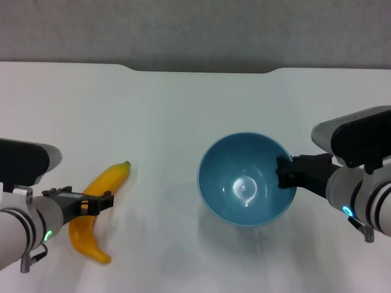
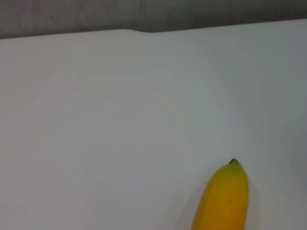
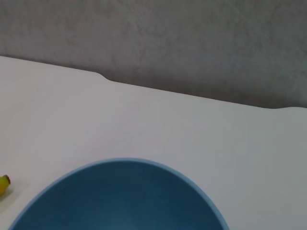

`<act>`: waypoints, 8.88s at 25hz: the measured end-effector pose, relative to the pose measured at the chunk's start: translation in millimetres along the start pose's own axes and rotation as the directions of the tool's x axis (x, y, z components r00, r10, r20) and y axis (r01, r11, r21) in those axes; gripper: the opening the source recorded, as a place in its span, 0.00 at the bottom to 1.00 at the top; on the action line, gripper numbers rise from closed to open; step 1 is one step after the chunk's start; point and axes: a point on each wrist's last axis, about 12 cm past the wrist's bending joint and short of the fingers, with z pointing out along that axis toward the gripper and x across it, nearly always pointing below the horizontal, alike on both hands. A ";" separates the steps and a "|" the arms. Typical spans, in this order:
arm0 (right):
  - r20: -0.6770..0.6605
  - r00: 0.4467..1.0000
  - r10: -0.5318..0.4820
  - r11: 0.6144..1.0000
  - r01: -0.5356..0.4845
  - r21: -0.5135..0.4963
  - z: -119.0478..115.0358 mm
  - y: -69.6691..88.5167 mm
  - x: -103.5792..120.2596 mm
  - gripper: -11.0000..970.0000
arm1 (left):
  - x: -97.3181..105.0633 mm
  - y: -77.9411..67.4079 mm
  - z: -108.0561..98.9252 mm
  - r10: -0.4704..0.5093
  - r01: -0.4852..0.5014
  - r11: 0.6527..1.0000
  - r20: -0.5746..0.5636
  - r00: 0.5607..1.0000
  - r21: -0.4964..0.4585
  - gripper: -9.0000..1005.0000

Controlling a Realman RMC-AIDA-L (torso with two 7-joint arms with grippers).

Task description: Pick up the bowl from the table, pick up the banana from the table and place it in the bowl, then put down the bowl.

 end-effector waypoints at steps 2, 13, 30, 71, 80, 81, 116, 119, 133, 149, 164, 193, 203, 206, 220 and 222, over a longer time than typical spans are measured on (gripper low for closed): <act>0.002 1.000 -0.001 1.000 0.001 -0.002 -0.2 0.5 -0.6 0.06 | 2.3 0.7 2.5 0.003 -0.003 1.000 -0.008 1.000 -0.002 0.80; 0.005 1.000 -0.014 1.000 0.014 -0.013 0.2 4.8 -2.0 0.07 | 10.8 8.2 12.2 0.006 -0.006 1.000 -0.030 1.000 -0.021 0.79; 0.004 1.000 -0.022 1.000 0.022 -0.015 0.1 5.5 -1.7 0.08 | 13.6 9.7 15.1 -0.002 0.001 1.000 -0.040 0.999 -0.024 0.78; 0.099 0.987 0.130 0.985 -0.118 -0.125 17.0 13.1 -3.4 0.10 | -75.8 -37.5 -78.6 -0.306 0.190 0.931 0.380 0.873 0.312 0.57; 0.106 0.988 0.116 0.981 -0.097 -0.166 24.2 24.7 -12.4 0.10 | -76.3 -72.8 -80.1 -0.272 0.104 0.911 0.392 0.879 0.400 0.59; 0.108 0.988 0.111 0.981 -0.092 -0.170 24.7 26.1 -14.1 0.10 | -76.5 -74.6 -79.5 -0.269 0.099 0.910 0.391 0.880 0.403 0.59; 0.127 0.987 0.095 0.976 -0.067 -0.205 22.3 37.9 -23.1 0.12 | -62.7 -89.1 -63.1 -0.188 -0.004 0.916 0.436 0.880 0.402 0.69; 0.125 0.988 0.095 0.977 -0.068 -0.204 22.5 37.6 -22.7 0.12 | -61.3 -88.1 -63.6 -0.180 -0.009 0.919 0.439 0.880 0.395 0.75; -0.039 0.998 0.058 0.989 -0.062 -0.137 27.2 21.6 -46.3 0.13 | -52.2 -5.2 -68.3 -0.101 0.061 0.993 0.457 0.884 0.100 0.86; -0.192 0.968 0.162 0.971 -0.191 -0.142 47.6 -13.4 -58.0 0.13 | -28.1 41.9 -58.7 -0.139 0.164 0.986 0.361 0.922 -0.039 0.87; -0.302 0.936 0.183 0.968 -0.225 -0.109 53.4 -18.2 -24.1 0.14 | -22.9 49.7 -55.1 -0.157 0.187 0.981 0.346 0.925 -0.055 0.87; -0.204 0.966 0.161 0.971 -0.193 -0.144 34.6 -16.2 -13.8 0.25 | -18.3 52.5 -58.3 -0.177 0.210 0.976 0.352 0.919 -0.058 0.87; -0.056 0.990 0.126 0.989 -0.130 -0.070 -1.3 -35.6 -5.7 0.64 | -7.0 56.5 -67.1 -0.172 0.213 0.976 0.432 0.885 -0.049 0.87; 0.021 0.992 0.124 0.992 -0.123 -0.037 -8.2 -41.0 -4.8 0.79 | 3.7 57.4 -69.3 -0.158 0.201 0.979 0.499 0.852 -0.033 0.87; 0.542 0.839 0.045 0.976 -0.154 0.157 -24.0 -56.3 66.7 0.92 | 78.4 73.2 -43.7 -0.080 0.071 0.996 0.748 0.658 0.044 0.86; 0.600 0.800 0.033 0.981 -0.142 0.135 -23.5 -57.5 82.7 0.92 | 83.0 74.4 -41.9 -0.086 0.076 0.996 0.751 0.655 0.048 0.86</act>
